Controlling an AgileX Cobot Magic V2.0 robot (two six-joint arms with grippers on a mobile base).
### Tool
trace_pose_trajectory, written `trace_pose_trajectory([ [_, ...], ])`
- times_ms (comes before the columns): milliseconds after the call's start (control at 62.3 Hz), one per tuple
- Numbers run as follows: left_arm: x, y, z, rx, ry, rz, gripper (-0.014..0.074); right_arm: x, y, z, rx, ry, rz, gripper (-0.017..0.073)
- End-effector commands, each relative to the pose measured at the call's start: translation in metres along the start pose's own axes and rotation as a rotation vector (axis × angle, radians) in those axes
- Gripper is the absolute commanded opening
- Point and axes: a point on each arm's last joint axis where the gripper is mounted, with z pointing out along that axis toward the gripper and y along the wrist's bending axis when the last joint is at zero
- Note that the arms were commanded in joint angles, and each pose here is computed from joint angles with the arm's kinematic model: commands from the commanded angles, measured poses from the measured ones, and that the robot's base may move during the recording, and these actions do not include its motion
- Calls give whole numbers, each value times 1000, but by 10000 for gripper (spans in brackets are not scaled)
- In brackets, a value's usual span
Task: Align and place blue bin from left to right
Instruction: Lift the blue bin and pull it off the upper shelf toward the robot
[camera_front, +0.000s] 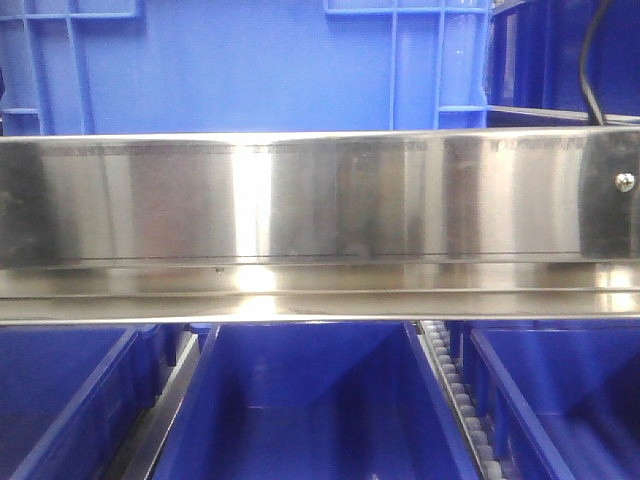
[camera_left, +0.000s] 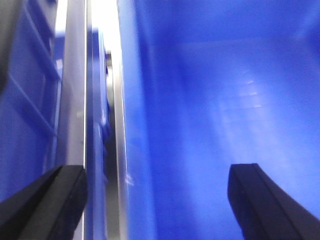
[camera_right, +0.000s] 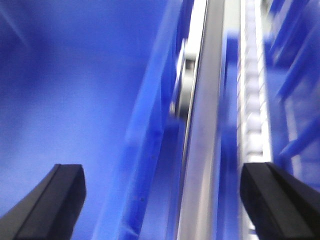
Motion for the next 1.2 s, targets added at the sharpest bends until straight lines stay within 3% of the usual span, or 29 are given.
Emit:
trace_pose_trajectory([
  [0, -2, 2, 8, 13, -5, -26, 473, -1, 2, 11, -15, 5, 7, 506],
  [401, 2, 0, 45, 0, 47, -17, 467, 8, 5, 60, -43, 105, 25, 480],
  [530, 1, 0, 45, -1, 47, -18, 326, 8, 4, 62, -43, 109, 25, 267],
  [658, 2, 2, 45, -7, 52, -21, 27, 8, 4, 62, -43, 110, 25, -106],
  [690, 2, 2, 45, -7, 55, -21, -45, 8, 4, 62, -43, 110, 25, -102],
  [770, 2, 3, 45, -9, 55, -19, 8, 8, 4, 62, -41, 108, 24, -56],
  [963, 3, 5, 41, -16, 69, -20, -9, 4, 5, 55, -44, 86, 23, -68],
  [1188, -9, 8, -8, -3, -41, -32, -9, -7, 6, 10, -57, -16, 20, -68],
])
